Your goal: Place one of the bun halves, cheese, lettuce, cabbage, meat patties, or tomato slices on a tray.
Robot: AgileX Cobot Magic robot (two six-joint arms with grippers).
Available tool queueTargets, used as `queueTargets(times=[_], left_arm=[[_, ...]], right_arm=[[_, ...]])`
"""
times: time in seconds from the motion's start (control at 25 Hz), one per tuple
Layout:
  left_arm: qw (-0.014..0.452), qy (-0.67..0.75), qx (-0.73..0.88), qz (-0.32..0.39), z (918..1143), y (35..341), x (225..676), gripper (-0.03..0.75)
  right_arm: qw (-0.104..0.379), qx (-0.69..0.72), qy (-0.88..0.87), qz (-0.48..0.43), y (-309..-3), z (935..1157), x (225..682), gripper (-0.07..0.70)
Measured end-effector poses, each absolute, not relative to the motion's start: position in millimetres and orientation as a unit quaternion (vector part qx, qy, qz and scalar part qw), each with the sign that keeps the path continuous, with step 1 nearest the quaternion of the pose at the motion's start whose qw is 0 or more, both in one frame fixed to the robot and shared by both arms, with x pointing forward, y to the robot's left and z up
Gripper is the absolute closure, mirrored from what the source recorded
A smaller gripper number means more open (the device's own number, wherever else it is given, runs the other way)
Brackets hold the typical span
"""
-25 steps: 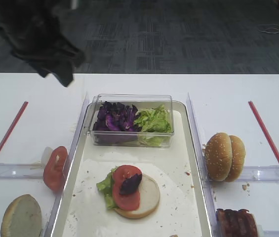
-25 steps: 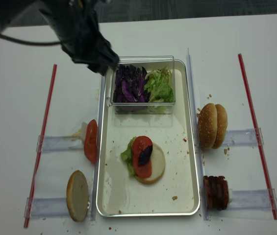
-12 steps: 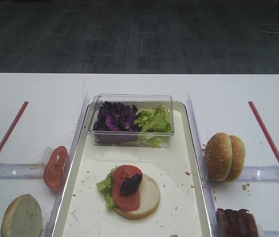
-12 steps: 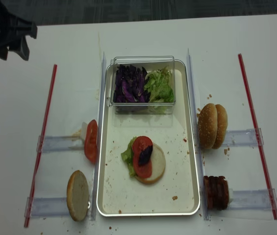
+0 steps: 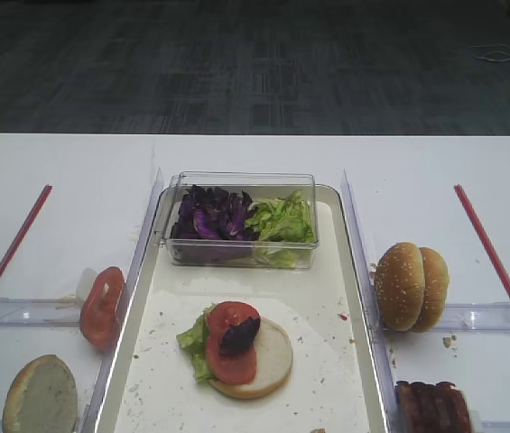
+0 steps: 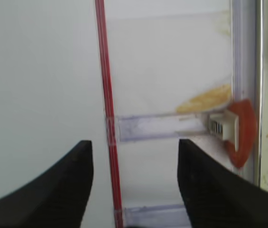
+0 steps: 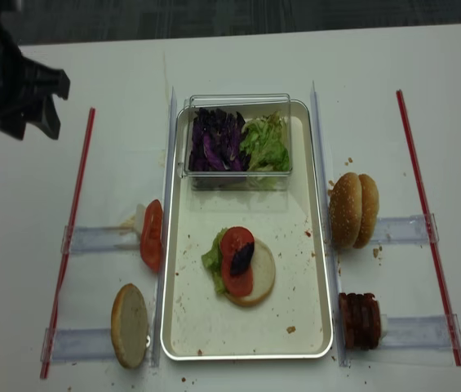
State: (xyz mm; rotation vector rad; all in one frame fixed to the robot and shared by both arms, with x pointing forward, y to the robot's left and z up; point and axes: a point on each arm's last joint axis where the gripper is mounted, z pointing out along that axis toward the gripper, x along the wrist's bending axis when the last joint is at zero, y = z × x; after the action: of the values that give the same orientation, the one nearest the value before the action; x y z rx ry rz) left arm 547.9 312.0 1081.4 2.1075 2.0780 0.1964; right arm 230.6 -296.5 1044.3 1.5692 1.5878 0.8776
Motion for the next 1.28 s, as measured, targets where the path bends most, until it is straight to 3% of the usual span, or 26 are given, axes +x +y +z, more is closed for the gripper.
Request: queueTargets(times=[0.2,0.48,0.68,1.04,1.28], left_arm=[[0.081,0.698,0.709,0.059,1064.0,309.4,492.9,0.234],[0.109,0.696,0.705,0.084,1057.5,305.1,413.9,0.090],[0.152,0.691,0.695,0.129,1060.5,302.6,364.7,0.076],[0.207,0.680,0.677,0.187,1037.8,299.6,298.5,0.074],[0.272,0.656,0.656,0.257,1045.4,298.0,266.6,0.074]], right_arm=[[0.363,0.610,0.617,0.341,-296.5,1044.3,230.6,-0.053],[0.363,0.610,0.617,0.341,-296.5,1044.3,230.6,-0.053],[0.363,0.609,0.617,0.341,-296.5,1044.3,230.6,-0.053],[0.363,0.609,0.617,0.341,-296.5,1044.3,230.6,-0.053],[0.363,0.609,0.617,0.341,-296.5,1044.3,230.6,-0.053]])
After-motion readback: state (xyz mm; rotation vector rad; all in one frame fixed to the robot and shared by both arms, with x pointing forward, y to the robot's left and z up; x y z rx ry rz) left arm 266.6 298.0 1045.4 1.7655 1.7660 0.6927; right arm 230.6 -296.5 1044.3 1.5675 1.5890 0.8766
